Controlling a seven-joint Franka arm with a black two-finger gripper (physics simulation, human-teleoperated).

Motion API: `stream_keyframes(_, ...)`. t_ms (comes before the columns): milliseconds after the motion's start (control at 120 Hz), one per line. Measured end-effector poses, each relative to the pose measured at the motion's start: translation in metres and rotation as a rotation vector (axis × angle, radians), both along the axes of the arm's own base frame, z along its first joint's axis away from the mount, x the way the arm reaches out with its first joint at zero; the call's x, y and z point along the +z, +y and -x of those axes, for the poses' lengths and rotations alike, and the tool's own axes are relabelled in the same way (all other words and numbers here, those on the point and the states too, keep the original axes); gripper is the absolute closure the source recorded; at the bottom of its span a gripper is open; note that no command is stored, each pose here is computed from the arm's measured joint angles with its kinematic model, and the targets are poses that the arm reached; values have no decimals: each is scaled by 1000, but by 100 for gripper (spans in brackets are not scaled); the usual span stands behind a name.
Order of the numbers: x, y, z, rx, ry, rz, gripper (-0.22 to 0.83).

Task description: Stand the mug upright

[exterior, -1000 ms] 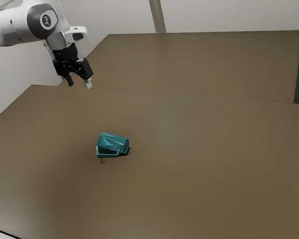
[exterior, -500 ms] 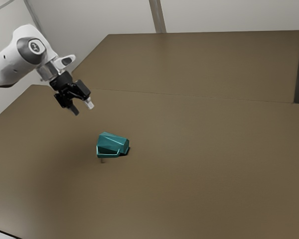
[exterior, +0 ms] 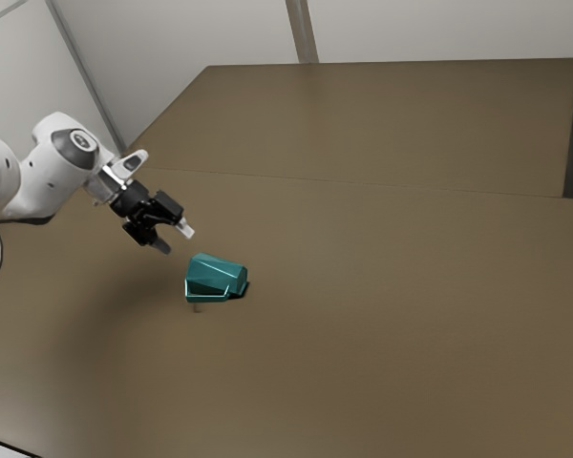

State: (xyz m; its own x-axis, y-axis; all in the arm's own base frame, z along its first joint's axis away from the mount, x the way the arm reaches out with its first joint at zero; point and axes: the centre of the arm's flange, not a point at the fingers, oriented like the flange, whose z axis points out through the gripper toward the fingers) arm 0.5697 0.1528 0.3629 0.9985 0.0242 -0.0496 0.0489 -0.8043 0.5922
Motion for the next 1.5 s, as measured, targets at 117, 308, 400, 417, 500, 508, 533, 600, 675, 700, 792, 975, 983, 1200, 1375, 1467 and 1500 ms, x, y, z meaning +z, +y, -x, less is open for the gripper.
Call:
stream_keyframes(117,-15,3,3,6,-7,12,0)
stream_keyframes(308,-40,14,5,35,-14,59,0)
stream_keyframes(400,-44,11,5,36,-30,97,0)
stream_keyframes(417,-44,11,5,35,-32,105,0)
stream_keyframes(500,-50,6,8,33,-33,146,0)
stream_keyframes(508,-50,6,8,33,-33,149,0)
stream_keyframes(533,-52,5,8,31,-34,159,0)
stream_keyframes(600,-57,2,8,27,-34,185,0)
stream_keyframes(675,-61,-2,8,23,-43,213,0)
stream_keyframes(700,-62,-3,8,20,-46,221,0)
stream_keyframes(792,-64,-8,9,10,-53,254,0)
stream_keyframes(975,-72,-12,13,-1,-54,298,35)
stream_keyframes(983,-73,-13,13,-2,-54,299,37)
stream_keyframes(1200,-69,-14,12,-15,-79,317,67)
stream_keyframes(1375,-57,-15,13,-32,-102,339,74)
stream_keyframes(1467,-49,-15,15,-43,-113,351,74)
stream_keyframes(1500,-45,-15,15,-48,-119,354,74)
